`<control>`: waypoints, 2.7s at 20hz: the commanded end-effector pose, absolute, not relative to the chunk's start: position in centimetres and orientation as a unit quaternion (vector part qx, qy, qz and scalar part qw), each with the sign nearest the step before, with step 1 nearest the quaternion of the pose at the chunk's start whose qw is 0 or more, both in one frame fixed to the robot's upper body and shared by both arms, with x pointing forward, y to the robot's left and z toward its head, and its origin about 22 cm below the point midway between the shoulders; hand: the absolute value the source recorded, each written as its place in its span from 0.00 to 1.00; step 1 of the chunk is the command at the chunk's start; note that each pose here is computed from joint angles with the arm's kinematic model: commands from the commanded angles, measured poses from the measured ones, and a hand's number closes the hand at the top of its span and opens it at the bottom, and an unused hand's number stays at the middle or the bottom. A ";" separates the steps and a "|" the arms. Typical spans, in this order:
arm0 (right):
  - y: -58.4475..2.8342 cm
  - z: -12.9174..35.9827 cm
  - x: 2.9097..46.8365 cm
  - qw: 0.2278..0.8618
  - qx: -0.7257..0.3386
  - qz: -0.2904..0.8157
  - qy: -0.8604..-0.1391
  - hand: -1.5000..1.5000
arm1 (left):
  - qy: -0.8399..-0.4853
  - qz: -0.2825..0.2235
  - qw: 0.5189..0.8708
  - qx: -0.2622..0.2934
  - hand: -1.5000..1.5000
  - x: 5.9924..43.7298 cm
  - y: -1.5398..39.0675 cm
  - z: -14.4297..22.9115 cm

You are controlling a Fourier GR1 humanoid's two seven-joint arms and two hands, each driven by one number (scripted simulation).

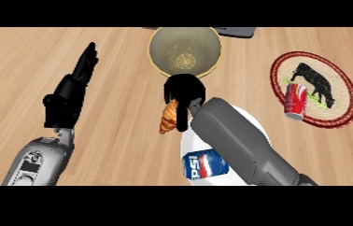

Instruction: Pick the croissant from the plate and place it in the bowl

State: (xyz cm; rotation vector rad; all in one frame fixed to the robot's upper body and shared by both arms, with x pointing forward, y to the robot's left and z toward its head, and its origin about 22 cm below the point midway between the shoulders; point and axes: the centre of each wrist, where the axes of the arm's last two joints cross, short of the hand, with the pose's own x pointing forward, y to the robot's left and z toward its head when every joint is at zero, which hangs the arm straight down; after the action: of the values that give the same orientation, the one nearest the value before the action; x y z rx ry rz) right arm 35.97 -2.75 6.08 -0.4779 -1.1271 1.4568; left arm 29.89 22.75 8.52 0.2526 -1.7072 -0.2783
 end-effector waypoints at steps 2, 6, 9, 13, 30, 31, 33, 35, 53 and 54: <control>-0.1 9.6 35.3 0.590 -0.237 0.552 -0.540 1.00 | -0.753 -0.151 0.634 0.087 0.50 30.5 20.7 9.0; 1.1 12.9 34.7 0.605 -0.238 0.453 -0.610 1.00 | -0.755 -0.153 0.633 0.078 0.50 30.8 20.3 9.3; 2.6 16.0 34.2 0.597 -0.258 0.378 -0.659 1.00 | -0.750 -0.154 0.638 0.081 0.50 30.9 20.1 9.1; 4.2 17.6 33.4 0.602 -0.293 0.304 -0.678 1.00 | -0.744 -0.160 0.643 0.088 0.50 31.2 20.2 8.8; 6.0 18.3 35.4 0.601 -0.378 0.120 -0.694 1.00 | -0.740 -0.126 0.651 0.114 0.50 31.6 21.3 8.5; 5.4 17.1 36.3 0.593 -0.399 0.118 -0.689 1.00 | -0.740 -0.119 0.649 0.133 0.50 31.6 23.4 8.3; 4.9 16.4 36.9 0.586 -0.396 0.098 -0.700 1.00 | -0.744 -0.119 0.646 0.122 0.50 31.8 22.5 8.8; 4.6 16.1 37.2 0.586 -0.389 0.084 -0.706 1.00 | -0.746 -0.108 0.646 0.121 0.50 32.4 21.9 10.0; -3.6 8.0 42.6 0.560 -0.558 0.097 -0.605 1.00 | -0.748 -0.102 0.641 0.139 0.50 30.6 25.3 8.6; -4.1 7.0 42.4 0.578 -0.550 0.087 -0.596 1.00 | -0.748 -0.104 0.641 0.138 0.50 30.7 23.5 8.0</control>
State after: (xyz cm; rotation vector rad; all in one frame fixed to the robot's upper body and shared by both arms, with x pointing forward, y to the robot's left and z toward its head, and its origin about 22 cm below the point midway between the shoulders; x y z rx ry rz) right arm 42.41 -2.59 9.10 -1.3371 -1.4367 0.3290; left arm 30.99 23.89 8.15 0.3171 -1.6931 -0.2359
